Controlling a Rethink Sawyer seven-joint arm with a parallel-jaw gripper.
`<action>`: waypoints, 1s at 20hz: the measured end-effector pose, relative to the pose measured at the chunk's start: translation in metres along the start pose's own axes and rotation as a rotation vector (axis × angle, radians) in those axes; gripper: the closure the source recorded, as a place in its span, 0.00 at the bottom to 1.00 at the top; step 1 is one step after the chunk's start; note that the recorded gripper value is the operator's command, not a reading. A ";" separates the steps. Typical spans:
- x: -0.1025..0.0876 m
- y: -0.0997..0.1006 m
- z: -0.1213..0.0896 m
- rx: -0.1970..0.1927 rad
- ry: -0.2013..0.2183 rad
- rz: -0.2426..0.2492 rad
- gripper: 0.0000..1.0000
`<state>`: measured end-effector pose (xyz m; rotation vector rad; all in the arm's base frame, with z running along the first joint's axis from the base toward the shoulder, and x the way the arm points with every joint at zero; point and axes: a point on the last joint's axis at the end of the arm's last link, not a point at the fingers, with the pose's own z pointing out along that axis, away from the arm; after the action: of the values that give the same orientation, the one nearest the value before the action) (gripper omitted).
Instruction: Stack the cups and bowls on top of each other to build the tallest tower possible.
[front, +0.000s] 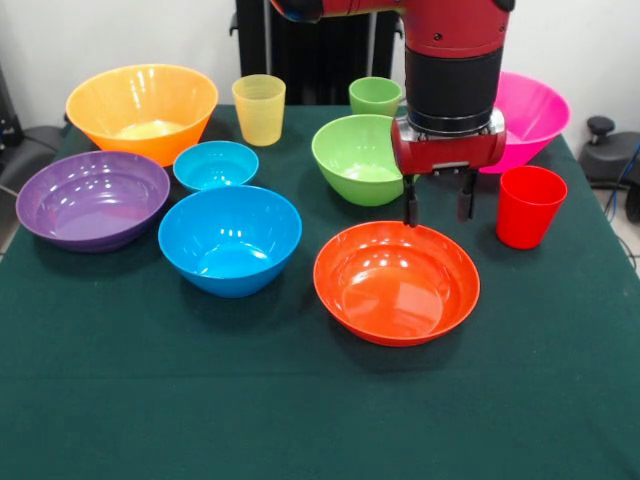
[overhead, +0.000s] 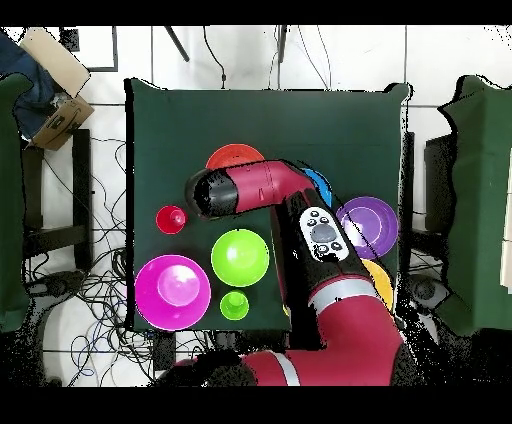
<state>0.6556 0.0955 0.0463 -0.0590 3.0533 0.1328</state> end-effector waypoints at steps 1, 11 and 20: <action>-0.001 0.000 0.000 0.000 -0.014 -0.004 0.00; 0.005 -0.003 0.012 0.016 -0.242 -0.143 0.00; 0.016 -0.004 0.017 0.032 -0.297 -0.204 0.00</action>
<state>0.6413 0.0924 0.0275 -0.3176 2.7320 0.0711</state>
